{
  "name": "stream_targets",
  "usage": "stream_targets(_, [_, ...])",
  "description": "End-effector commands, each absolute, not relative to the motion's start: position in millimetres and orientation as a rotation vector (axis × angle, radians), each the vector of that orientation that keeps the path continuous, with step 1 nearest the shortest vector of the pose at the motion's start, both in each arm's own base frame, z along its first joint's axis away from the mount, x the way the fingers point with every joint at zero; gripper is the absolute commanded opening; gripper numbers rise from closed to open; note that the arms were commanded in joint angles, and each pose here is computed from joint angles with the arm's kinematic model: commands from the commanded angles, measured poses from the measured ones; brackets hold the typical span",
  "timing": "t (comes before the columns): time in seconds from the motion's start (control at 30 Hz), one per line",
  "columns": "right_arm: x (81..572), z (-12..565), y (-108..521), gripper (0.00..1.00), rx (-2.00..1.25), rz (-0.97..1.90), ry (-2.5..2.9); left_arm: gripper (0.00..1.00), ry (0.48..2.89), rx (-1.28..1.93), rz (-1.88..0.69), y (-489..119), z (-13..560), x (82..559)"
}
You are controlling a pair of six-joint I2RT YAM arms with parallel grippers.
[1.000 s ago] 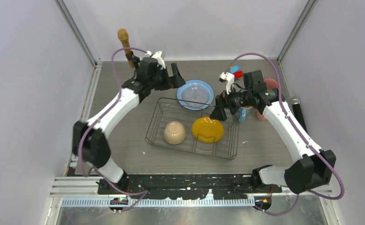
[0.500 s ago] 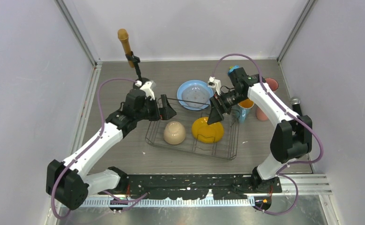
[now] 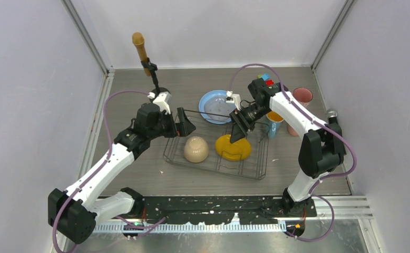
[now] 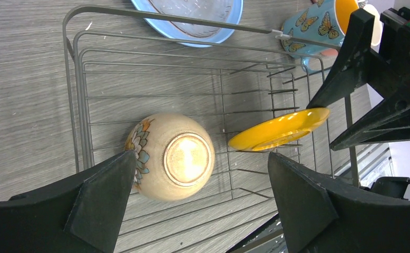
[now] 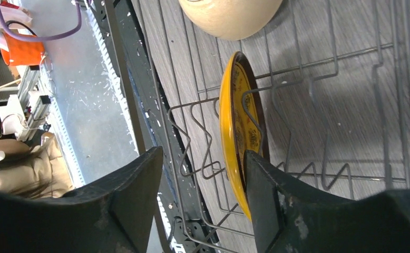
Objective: Unload the mixed dishes from the dish rack
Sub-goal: Place the plate at the center of the board, then pick up the plate from the dish rack.
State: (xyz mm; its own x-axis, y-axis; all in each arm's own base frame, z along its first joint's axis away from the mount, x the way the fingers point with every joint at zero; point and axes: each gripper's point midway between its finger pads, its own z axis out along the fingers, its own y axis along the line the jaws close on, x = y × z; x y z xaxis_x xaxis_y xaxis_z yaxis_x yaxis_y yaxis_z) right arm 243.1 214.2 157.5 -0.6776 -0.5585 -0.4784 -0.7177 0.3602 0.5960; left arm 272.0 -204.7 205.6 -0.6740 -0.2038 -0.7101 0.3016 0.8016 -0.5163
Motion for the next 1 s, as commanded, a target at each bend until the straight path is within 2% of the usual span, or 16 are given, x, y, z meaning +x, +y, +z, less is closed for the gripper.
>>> stream_targets(0.0, [241,168,220,0.62,-1.189,1.208,2.415,1.00,2.141,0.062,-0.802,-204,213,272])
stream_targets(0.37, [230,156,226,0.40,-1.220,1.207,2.481,1.00,2.119,0.059,-0.794,-200,216,269])
stream_targets(0.47, [229,152,227,0.29,-1.217,1.235,2.503,1.00,2.113,0.057,-0.792,-198,218,267])
stream_targets(0.63, [228,150,227,0.22,-1.220,1.253,2.513,1.00,2.111,0.050,-0.791,-197,218,266])
stream_targets(0.87, [221,159,229,0.10,-1.242,1.325,2.515,1.00,2.101,0.046,-0.797,-196,221,265])
stream_targets(0.9, [219,165,229,0.04,-1.262,1.350,2.498,1.00,2.099,0.041,-0.795,-196,221,266])
stream_targets(0.97, [214,175,229,0.01,-1.295,1.410,2.488,1.00,2.095,0.026,-0.794,-195,221,266])
